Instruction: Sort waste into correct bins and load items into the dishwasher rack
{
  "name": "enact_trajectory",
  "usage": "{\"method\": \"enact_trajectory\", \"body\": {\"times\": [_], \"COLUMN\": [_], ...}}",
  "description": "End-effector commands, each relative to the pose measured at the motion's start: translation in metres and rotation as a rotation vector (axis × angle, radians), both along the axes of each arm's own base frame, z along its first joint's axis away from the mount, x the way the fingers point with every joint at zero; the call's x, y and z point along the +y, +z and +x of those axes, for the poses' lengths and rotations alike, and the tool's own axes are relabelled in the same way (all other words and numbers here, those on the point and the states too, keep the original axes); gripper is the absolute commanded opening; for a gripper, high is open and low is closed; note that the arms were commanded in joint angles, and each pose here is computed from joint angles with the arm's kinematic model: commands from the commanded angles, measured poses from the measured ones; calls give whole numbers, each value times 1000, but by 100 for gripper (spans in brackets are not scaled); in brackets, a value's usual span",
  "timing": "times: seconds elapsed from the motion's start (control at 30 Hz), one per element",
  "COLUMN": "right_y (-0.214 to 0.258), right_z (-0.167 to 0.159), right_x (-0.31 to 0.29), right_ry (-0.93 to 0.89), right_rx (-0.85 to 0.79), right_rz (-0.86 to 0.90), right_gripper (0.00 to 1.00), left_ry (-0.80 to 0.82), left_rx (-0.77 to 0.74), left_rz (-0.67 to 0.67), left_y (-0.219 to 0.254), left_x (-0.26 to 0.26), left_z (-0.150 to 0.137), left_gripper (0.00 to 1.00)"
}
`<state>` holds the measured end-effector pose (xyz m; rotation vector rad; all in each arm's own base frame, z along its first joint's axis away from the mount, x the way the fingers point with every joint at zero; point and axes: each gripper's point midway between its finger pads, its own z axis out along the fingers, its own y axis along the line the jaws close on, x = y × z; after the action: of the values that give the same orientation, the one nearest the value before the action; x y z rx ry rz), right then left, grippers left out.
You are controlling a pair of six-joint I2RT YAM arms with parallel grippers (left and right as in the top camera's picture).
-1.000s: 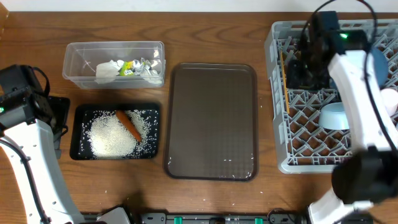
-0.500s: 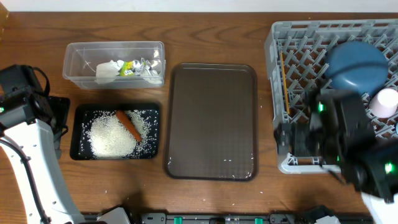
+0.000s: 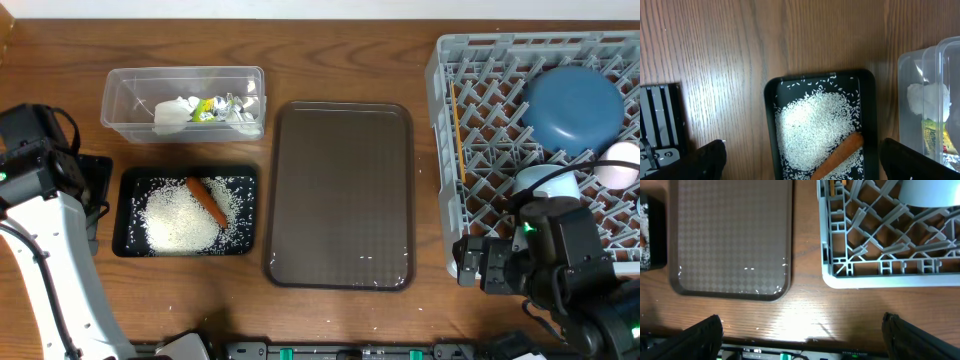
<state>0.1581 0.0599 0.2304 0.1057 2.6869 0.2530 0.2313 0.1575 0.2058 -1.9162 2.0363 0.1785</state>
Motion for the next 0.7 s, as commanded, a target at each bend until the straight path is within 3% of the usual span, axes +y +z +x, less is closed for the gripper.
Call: {"method": "enact_trajectory", "body": {"times": [0.0, 0.2, 0.4, 0.67], "right_y": [-4, -3, 1, 0], "right_z": [-3, 18, 48, 73], "right_x": [-6, -5, 17, -4], "right_ry": [-1, 44, 247, 152], "right_rx": [10, -89, -390, -803], "right_rz": [-41, -69, 36, 43], "right_gripper": [99, 99, 99, 99], "left_ry": [-3, -2, -2, -2], "left_rx": [7, 6, 6, 6], "left_rz": [5, 5, 5, 5], "left_y": [1, 1, 1, 1], "left_x": [2, 2, 2, 2], "left_z": [0, 0, 0, 0], "left_gripper": [99, 99, 99, 99]}}
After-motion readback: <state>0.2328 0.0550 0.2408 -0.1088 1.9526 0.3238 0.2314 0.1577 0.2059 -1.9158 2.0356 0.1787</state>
